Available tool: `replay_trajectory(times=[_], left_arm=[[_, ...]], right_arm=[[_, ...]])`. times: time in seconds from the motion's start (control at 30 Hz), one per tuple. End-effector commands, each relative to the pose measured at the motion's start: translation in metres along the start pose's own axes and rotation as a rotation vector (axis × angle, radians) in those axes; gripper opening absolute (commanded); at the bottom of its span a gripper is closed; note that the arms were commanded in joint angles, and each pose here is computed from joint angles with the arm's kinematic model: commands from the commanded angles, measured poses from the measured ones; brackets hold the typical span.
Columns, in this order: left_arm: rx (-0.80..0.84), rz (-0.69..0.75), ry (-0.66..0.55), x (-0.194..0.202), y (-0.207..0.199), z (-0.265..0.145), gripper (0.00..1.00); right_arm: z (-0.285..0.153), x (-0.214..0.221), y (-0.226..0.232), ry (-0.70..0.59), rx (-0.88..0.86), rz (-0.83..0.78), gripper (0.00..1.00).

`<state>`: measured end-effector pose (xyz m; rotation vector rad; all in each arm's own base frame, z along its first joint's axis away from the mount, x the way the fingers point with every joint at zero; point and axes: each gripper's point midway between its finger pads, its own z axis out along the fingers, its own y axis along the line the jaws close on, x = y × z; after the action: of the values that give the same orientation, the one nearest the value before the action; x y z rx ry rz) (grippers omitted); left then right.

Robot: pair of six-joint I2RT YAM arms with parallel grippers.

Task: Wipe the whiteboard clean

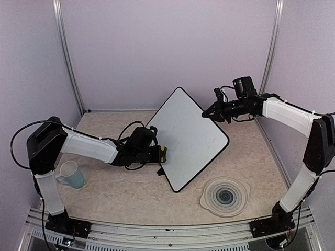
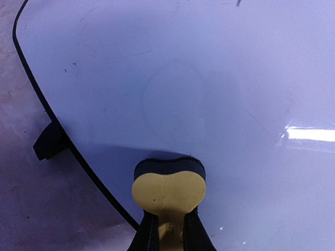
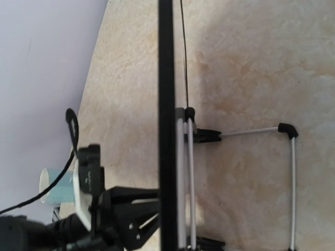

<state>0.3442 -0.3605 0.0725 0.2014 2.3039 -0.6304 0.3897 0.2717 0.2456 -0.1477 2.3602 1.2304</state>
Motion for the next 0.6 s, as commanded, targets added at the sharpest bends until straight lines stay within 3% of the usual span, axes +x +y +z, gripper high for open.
replay_trajectory(times=[0.0,0.17,0.43,0.57], left_arm=[[0.211,0.125,0.071,0.024,-0.087,-0.009,0.00],[0.268,0.073,-0.032,-0.023,-0.114,-0.021,0.00],[0.167,-0.031,-0.115,-0.104,-0.075,0.007,0.00],[0.063,-0.052,-0.078,-0.125,-0.038,0.034,0.00]], right_arm=[[0.024,0.038,-0.015,0.162,0.000,0.073,0.00],[0.027,0.037,-0.012,0.176,-0.019,0.063,0.00],[0.031,0.038,-0.009,0.209,-0.040,0.049,0.00],[0.033,0.037,-0.011,0.214,-0.033,0.053,0.00]])
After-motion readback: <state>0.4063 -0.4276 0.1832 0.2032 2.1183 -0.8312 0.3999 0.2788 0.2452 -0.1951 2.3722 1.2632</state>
